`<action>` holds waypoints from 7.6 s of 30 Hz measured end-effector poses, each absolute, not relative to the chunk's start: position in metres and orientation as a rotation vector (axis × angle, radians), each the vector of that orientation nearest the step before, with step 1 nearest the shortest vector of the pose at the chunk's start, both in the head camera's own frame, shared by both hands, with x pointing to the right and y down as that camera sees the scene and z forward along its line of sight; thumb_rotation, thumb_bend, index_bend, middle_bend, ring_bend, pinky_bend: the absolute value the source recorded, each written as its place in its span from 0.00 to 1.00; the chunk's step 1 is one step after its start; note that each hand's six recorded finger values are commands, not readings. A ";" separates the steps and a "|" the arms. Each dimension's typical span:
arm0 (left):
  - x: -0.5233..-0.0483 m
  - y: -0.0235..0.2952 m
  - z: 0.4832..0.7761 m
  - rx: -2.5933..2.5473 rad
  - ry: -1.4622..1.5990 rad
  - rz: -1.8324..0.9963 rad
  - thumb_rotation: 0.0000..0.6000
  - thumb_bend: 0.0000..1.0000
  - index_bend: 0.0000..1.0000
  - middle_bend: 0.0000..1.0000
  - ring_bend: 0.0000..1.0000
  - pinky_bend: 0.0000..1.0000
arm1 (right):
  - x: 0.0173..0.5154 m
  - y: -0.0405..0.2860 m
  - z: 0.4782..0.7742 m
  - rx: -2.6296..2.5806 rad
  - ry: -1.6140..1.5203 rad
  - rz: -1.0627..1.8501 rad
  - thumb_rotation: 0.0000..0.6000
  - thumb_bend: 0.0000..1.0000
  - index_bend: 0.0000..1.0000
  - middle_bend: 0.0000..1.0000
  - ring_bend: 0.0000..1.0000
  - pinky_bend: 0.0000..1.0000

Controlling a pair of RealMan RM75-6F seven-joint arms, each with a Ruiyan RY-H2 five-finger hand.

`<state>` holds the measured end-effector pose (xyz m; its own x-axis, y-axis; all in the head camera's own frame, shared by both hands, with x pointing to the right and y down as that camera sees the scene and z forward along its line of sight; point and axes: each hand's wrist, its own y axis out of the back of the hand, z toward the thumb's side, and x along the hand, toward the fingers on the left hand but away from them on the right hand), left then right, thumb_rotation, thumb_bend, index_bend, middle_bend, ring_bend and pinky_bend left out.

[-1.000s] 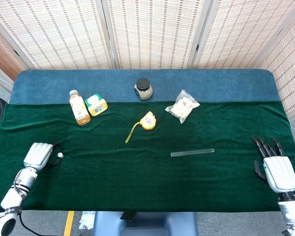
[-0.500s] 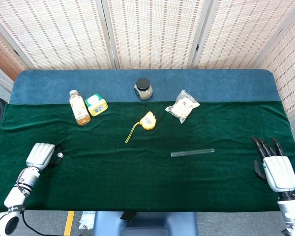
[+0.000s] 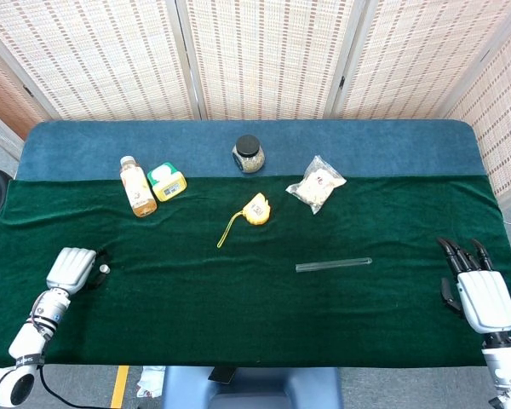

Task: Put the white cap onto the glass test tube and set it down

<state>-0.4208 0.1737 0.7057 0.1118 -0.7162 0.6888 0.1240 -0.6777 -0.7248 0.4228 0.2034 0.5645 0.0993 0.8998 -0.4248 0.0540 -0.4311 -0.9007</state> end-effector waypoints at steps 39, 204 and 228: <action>-0.400 0.171 0.675 -1.898 0.843 -1.450 1.00 0.55 0.62 1.00 0.91 0.86 | 0.358 0.169 0.601 -1.738 -0.760 1.343 1.00 0.51 0.24 0.65 0.82 0.72; -0.244 0.147 0.588 -2.246 1.102 -0.761 1.00 0.44 0.63 1.00 0.90 0.86 | 0.058 0.147 0.687 -2.720 -1.008 0.911 1.00 0.79 0.86 1.00 1.00 1.00; -0.238 0.151 0.595 -2.275 1.096 -0.764 1.00 0.44 0.63 1.00 0.90 0.86 | 0.047 0.146 0.682 -2.738 -1.041 0.858 1.00 0.79 0.86 1.00 1.00 1.00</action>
